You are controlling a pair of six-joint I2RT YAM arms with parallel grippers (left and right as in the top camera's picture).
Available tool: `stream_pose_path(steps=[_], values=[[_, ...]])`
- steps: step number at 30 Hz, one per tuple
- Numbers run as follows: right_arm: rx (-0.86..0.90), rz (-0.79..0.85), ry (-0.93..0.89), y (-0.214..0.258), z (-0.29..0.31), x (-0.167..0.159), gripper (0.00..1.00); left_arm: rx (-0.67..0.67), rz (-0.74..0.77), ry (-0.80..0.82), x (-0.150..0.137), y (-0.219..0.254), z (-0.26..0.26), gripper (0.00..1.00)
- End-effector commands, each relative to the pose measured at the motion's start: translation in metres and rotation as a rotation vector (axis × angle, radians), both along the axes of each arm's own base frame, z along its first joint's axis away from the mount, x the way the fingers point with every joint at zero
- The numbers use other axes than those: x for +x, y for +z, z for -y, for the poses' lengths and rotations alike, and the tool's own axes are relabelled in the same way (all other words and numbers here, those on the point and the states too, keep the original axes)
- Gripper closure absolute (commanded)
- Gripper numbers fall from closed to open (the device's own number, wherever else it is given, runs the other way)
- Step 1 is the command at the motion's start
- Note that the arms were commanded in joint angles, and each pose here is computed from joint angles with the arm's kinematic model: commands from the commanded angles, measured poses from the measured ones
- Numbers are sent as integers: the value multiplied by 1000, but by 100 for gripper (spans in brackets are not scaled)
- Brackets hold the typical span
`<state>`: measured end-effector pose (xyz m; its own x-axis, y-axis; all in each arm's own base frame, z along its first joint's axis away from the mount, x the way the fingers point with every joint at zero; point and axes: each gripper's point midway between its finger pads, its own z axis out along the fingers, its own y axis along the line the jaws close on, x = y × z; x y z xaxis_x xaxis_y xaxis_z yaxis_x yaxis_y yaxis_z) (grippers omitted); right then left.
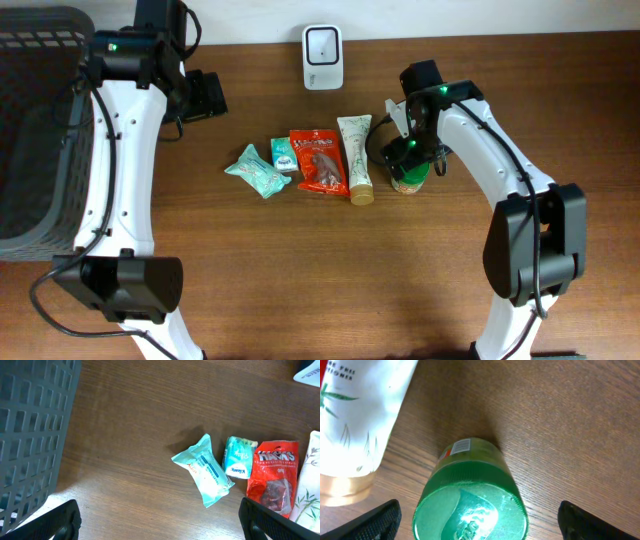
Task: Scan the item barcode
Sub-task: 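Lower the right gripper and close it on the green jar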
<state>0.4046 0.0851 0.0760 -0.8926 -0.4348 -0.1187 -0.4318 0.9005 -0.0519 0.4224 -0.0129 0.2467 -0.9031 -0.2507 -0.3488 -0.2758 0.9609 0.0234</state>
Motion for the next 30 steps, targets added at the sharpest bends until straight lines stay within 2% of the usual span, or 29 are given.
stream_pose_path(steps=[1, 3, 8, 13, 18, 20, 22, 24, 25, 30], values=[[45, 50, -131, 21, -5, 8, 1, 5, -5, 14, 0, -2, -4, 1], [119, 12, -222, 23, -16, 3, 1, 5, -5, 14, 0, -2, -4, 1], [150, -56, -549, 19, -16, -9, 2, 5, -5, 14, 0, -2, -4, 1], [141, -93, -666, 4, -13, -19, 1, 5, -6, 13, 0, -2, -4, 1], [147, -30, -640, -2, -12, -6, 1, 5, -6, 13, 0, -2, -4, 1], [149, -10, -616, -1, -12, -1, 12, 5, -6, 13, 0, -2, -4, 1], [143, 2, -540, -1, -12, 1, 17, 5, -6, 13, 0, -2, -4, 1], [130, 2, -456, -1, -11, 0, 33, 5, -5, 13, 0, -2, -4, 1], [124, -1, -435, -1, -10, 0, 36, 5, -6, 13, 0, -2, -4, 1], [105, -14, -333, -1, 0, -3, 37, 6, -6, 13, 0, -2, -4, 1]])
